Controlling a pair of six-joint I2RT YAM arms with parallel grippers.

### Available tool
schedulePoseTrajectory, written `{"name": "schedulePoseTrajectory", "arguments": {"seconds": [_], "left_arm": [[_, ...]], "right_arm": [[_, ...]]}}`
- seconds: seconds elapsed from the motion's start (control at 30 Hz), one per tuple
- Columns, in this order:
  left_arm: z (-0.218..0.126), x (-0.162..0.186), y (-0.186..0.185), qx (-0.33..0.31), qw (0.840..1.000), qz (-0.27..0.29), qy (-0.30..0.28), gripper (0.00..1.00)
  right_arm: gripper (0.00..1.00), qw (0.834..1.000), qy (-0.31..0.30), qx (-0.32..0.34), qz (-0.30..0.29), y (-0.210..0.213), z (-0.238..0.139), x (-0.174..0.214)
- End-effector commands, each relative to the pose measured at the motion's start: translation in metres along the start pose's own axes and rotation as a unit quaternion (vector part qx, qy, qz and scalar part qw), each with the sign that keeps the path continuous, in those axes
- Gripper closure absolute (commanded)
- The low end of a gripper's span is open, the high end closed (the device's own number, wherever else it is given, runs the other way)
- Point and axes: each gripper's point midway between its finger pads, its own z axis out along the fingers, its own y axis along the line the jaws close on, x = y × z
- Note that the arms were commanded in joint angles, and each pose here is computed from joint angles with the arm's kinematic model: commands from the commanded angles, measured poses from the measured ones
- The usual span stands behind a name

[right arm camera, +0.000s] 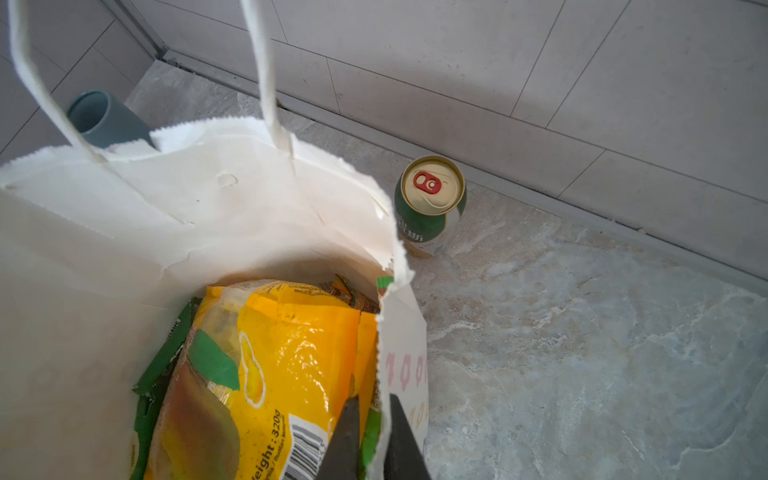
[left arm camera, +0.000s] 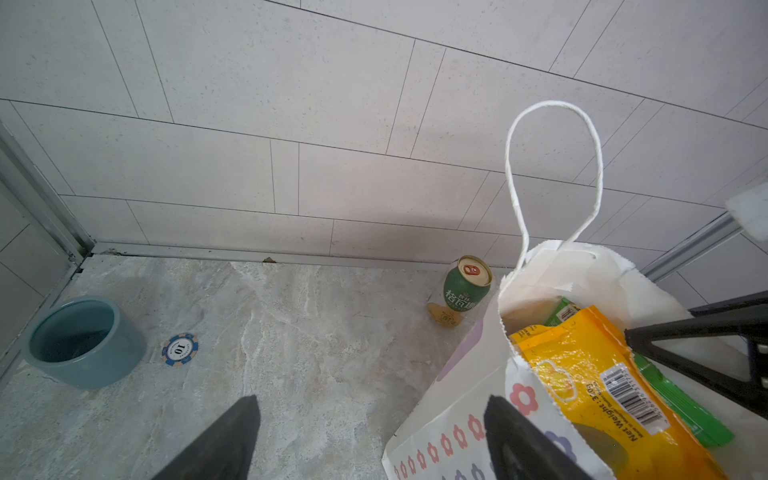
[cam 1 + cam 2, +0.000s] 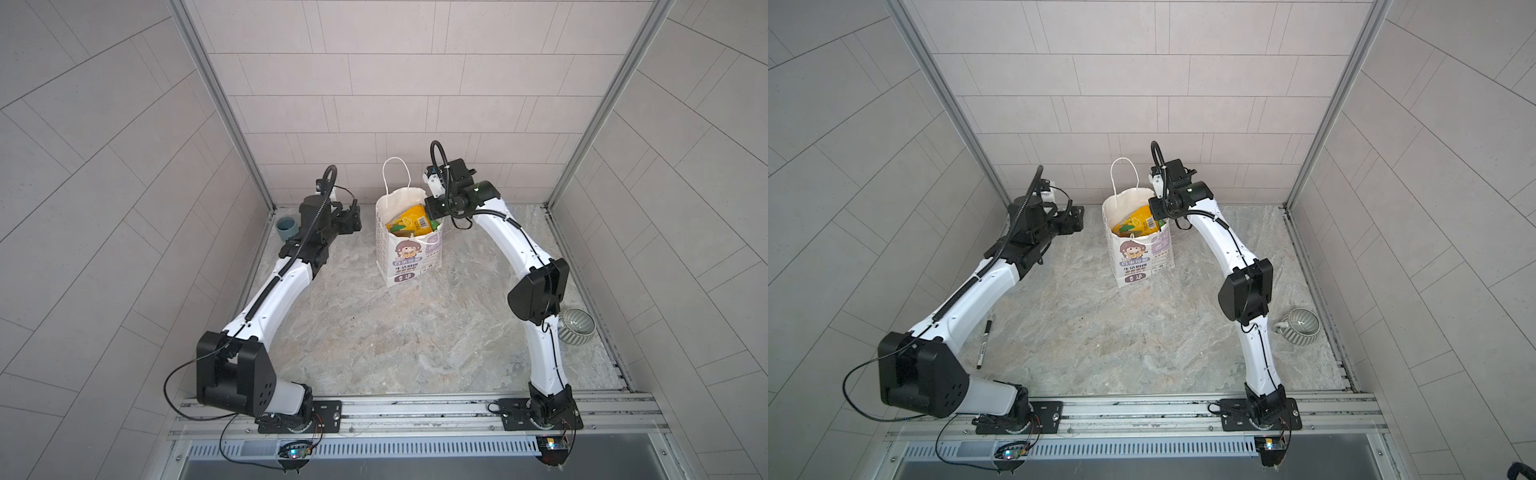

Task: Take the snacks out of the paper bag

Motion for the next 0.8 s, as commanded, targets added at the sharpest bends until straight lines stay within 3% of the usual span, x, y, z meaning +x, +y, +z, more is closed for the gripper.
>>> {"name": "schedulePoseTrajectory", "arguments": {"seconds": [0.0,0.13,0.3,0.53,0.77], "left_arm": [[-0.012,-0.022,-0.004,0.001,1.000,0.026,0.000,0.02],[-0.019,-0.033,-0.002,-0.011,0.999,0.036,0.000,0.00],[-0.024,-0.044,-0.016,0.021,0.998,0.055,0.005,0.00],[-0.021,-0.030,-0.035,0.074,0.995,0.060,0.034,0.03],[-0.032,-0.020,-0.065,0.089,0.992,0.079,0.029,0.05]], "right_arm": [[0.92,0.999,-0.006,0.016,0.029,0.002,-0.027,-0.001],[1.00,0.999,-0.007,0.015,0.050,0.005,-0.037,0.002],[1.00,0.997,-0.002,0.010,0.071,0.015,-0.046,0.010],[1.00,0.995,0.009,0.013,0.102,0.029,-0.070,0.036],[1.00,0.988,-0.045,0.021,0.149,0.026,-0.102,0.056]]}}
